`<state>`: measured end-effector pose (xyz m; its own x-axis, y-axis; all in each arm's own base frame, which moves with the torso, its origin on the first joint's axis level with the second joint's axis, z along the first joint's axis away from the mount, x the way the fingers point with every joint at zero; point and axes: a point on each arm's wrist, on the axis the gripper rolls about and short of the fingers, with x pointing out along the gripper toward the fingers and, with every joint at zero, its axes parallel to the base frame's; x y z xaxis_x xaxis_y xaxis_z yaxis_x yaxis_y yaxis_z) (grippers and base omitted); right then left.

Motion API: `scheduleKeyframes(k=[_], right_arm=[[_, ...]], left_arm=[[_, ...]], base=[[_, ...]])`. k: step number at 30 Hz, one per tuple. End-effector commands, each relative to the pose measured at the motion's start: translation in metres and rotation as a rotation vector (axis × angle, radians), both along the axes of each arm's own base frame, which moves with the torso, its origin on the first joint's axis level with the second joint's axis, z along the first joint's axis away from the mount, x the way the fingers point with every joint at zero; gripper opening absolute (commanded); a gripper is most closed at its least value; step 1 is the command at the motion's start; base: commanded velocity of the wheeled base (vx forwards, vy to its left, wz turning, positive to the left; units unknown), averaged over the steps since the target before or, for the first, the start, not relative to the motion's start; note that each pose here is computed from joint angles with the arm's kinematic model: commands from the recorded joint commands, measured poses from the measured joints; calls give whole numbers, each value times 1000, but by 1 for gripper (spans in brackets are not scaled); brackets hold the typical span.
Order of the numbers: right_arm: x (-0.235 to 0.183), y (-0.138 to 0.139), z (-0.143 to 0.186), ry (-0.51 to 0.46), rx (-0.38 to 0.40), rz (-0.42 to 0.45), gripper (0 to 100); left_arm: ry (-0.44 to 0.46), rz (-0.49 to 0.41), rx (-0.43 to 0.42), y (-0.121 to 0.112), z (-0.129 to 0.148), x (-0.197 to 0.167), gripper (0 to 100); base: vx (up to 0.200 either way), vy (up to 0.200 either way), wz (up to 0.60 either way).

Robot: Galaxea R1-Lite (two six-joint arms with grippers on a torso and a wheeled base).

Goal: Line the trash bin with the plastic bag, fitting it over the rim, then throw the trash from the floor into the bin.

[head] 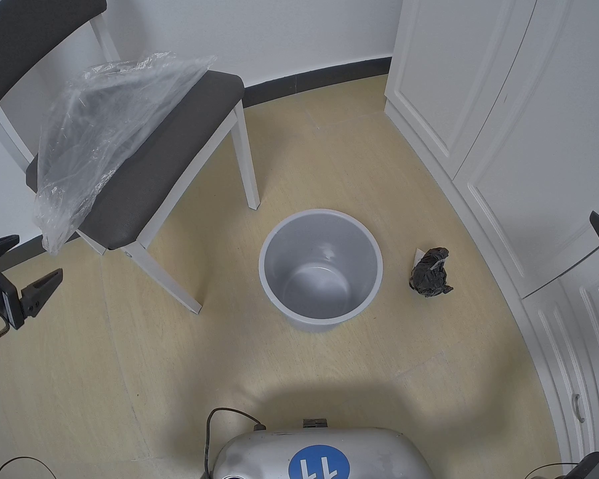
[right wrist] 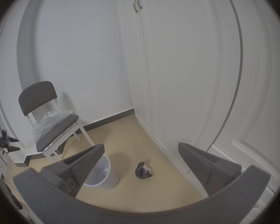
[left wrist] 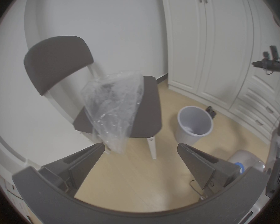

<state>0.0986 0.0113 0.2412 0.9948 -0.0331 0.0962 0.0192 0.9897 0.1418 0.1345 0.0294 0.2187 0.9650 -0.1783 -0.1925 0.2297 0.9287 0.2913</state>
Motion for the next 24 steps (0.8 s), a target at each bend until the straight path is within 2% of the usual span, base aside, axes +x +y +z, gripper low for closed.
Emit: scheduleKeyframes(k=[1,5,6,9,16,18,20,24], right_arm=[[-1,0,3,-12,2,2,100],[-2,0,5,-21,3,2,100],[-2,0,5,-23,3,2,100],[-3,0,5,-26,4,5,100],[-3,0,6,-29,4,8,100],[-4,0,6,-31,4,6,100],[-7,-1,7,-41,4,8,100],[-8,-1,8,-47,3,7,100]], left_arm=[[-12,82,40,-4,9,26,100],[-42,164,63,1,6,51,100],[-61,215,77,2,3,62,100],[-104,274,93,-8,1,68,100],[-95,261,108,-21,-3,75,100],[-86,284,116,-21,-5,82,100],[-71,349,132,-20,-7,89,100],[-58,362,139,-19,-10,93,100]], base=[[0,0,0],[0,0,0],[0,0,0],[0,0,0],[0,0,0],[0,0,0],[0,0,0],[0,0,0]])
